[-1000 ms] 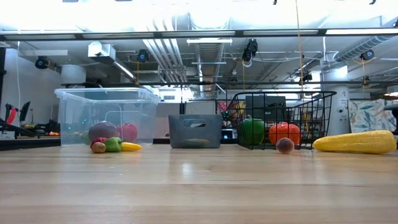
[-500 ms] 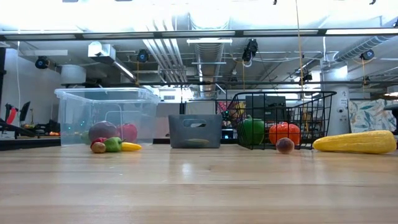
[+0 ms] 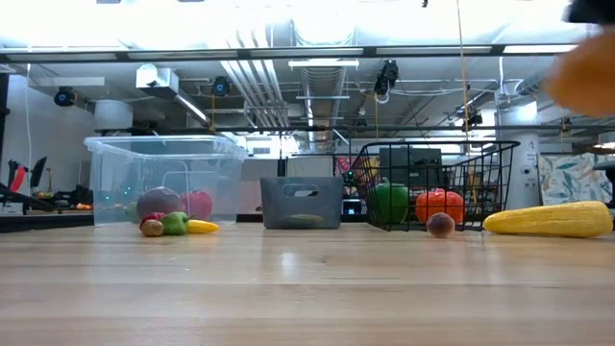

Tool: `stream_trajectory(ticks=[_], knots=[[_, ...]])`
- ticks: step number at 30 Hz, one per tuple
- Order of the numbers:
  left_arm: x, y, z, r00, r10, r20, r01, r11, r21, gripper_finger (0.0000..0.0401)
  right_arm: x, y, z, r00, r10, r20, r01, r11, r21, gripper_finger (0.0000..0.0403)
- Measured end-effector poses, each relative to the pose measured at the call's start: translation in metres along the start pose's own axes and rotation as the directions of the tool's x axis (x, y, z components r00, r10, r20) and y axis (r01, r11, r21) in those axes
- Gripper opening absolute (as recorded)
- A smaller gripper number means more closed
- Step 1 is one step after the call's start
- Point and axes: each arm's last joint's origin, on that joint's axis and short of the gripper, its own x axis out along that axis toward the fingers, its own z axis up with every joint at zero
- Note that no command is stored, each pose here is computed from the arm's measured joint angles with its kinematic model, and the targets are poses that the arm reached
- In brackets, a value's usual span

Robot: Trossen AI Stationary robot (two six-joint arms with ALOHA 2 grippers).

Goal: Sort produce into baskets
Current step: Put the brown potato into the black basket

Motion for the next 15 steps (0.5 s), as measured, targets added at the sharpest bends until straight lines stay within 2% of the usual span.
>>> stream_trajectory(ticks=[4,7,10,15], knots=[[0.000,0.000,0.000,1.000,0.000,0.000,0.000,1.000,0.000,0.0167,-0.011,-0.016,0.037,0.997,-0.005,0.082,0.008,0.999,-0.031,0.0268],[0.000,0.000,0.000,1.000,0.000,0.000,0.000,1.000,0.000,0.0167,-0.015,-0.035,0.064,0.992,-0.033,0.123,0.034,0.999,-0.007,0.0267],[0.000,0.000,0.000,1.000,-0.001,0.001,0.001,1.000,-0.002,0.0167,-0.018,-0.059,0.091,0.986,-0.066,0.153,0.058,0.997,0.053,0.0267],[0.000,0.000,0.000,1.000,-0.002,0.003,0.002,1.000,-0.005,0.0167,-0.018,-0.102,0.128,0.975,-0.112,0.194,0.069,0.974,0.216,0.0269]])
